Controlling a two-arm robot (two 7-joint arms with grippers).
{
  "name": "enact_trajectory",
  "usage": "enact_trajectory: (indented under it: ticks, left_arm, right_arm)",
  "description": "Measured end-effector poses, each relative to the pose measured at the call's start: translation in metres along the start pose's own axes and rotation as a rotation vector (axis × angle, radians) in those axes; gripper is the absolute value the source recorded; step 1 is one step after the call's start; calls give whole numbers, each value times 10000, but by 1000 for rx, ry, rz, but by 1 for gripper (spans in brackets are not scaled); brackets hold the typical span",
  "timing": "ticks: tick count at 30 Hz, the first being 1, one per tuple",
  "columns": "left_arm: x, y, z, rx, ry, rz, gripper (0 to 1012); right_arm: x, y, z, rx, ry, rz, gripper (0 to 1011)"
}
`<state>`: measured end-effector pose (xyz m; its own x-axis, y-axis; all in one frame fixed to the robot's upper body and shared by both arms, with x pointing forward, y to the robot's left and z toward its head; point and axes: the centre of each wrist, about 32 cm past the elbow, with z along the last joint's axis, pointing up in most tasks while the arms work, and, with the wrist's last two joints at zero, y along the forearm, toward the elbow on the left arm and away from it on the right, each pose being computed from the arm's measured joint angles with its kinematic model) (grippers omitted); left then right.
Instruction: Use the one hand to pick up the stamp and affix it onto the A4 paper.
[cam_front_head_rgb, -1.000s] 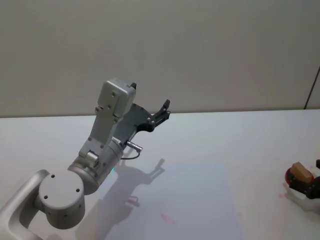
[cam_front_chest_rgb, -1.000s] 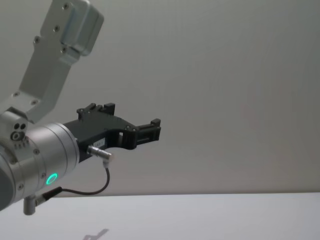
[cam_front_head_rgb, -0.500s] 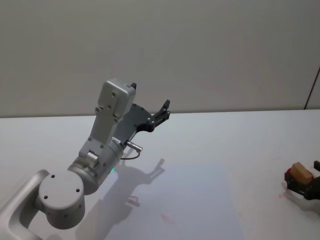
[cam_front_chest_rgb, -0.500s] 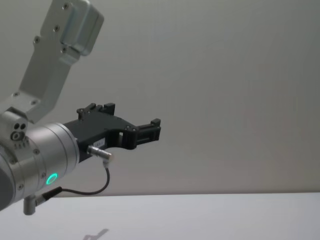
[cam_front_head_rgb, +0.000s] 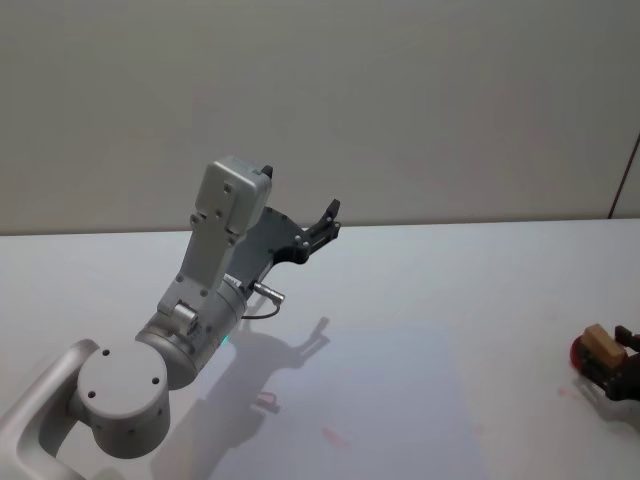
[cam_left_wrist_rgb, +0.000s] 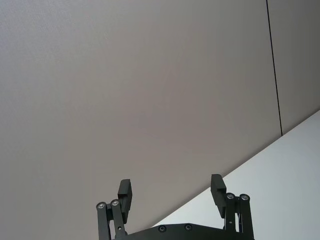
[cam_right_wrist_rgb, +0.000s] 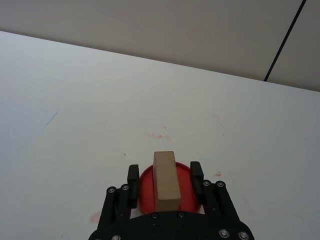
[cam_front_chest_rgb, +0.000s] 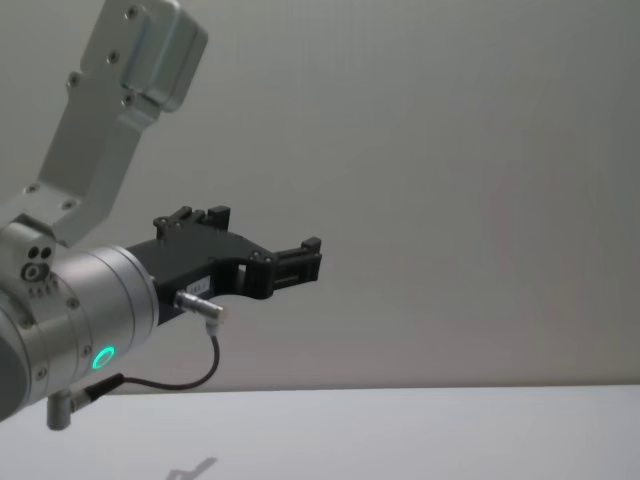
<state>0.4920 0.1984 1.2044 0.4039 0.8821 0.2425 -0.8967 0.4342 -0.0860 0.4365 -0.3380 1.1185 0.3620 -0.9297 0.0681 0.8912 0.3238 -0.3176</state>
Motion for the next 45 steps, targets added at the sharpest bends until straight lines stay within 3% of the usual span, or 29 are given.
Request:
enact_trajectory:
  ticks: [13,30,45]
  left_arm:
    - [0,0,0,0,0,0,1001]
    - [0,0,0,0,0,0,1001]
    - [0,0,0,0,0,0,1001]
  right_arm:
    - [4,5,-4,-3,1,-9,235]
    - [3,-10,39,31,9,-7,220]
    - [-59,-44,269,132,34,43,220]
